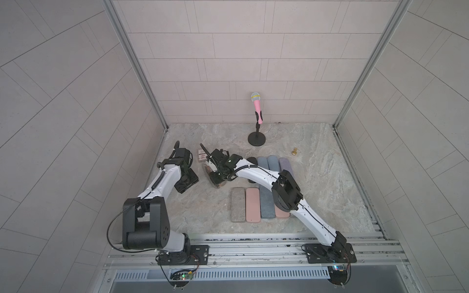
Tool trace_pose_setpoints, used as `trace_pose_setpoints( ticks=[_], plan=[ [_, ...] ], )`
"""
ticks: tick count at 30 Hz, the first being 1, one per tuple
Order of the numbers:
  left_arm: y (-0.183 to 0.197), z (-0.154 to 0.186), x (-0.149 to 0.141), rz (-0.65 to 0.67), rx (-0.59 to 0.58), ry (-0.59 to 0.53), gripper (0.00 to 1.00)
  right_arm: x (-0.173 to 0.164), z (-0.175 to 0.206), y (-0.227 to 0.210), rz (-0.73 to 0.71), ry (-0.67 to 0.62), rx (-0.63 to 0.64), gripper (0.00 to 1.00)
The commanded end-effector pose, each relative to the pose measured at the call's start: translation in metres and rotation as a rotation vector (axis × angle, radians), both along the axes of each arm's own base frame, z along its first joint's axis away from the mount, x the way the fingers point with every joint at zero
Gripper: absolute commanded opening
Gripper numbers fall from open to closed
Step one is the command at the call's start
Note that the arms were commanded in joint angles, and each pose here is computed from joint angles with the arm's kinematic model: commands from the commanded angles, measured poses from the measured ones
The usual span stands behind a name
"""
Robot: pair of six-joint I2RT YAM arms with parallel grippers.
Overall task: Close the glasses case
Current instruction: Adjust the glasses case.
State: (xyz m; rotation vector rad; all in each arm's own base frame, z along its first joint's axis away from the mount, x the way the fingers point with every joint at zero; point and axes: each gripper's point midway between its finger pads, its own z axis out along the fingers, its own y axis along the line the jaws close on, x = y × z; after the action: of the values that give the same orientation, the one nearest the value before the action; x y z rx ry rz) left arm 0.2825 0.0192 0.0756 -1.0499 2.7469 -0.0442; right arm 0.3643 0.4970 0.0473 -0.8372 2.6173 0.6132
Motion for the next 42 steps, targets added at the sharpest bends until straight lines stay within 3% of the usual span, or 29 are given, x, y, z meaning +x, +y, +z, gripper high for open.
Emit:
trace_pose_setpoints(
  ticks=[1,26,42],
  plan=[
    [0.002,-0.007,-0.006,-0.005,0.002,0.030,0.53,-0.001,-0.006,-0.005,0.007,0.007,-0.030,0.17],
    [-0.001,-0.013,-0.005,-0.010,-0.017,0.036,0.53,0.001,0.053,-0.016,0.027,-0.105,-0.039,0.13],
    [-0.001,-0.015,-0.006,-0.011,-0.019,0.042,0.53,0.007,0.033,-0.028,0.032,-0.133,-0.129,0.12]
  ],
)
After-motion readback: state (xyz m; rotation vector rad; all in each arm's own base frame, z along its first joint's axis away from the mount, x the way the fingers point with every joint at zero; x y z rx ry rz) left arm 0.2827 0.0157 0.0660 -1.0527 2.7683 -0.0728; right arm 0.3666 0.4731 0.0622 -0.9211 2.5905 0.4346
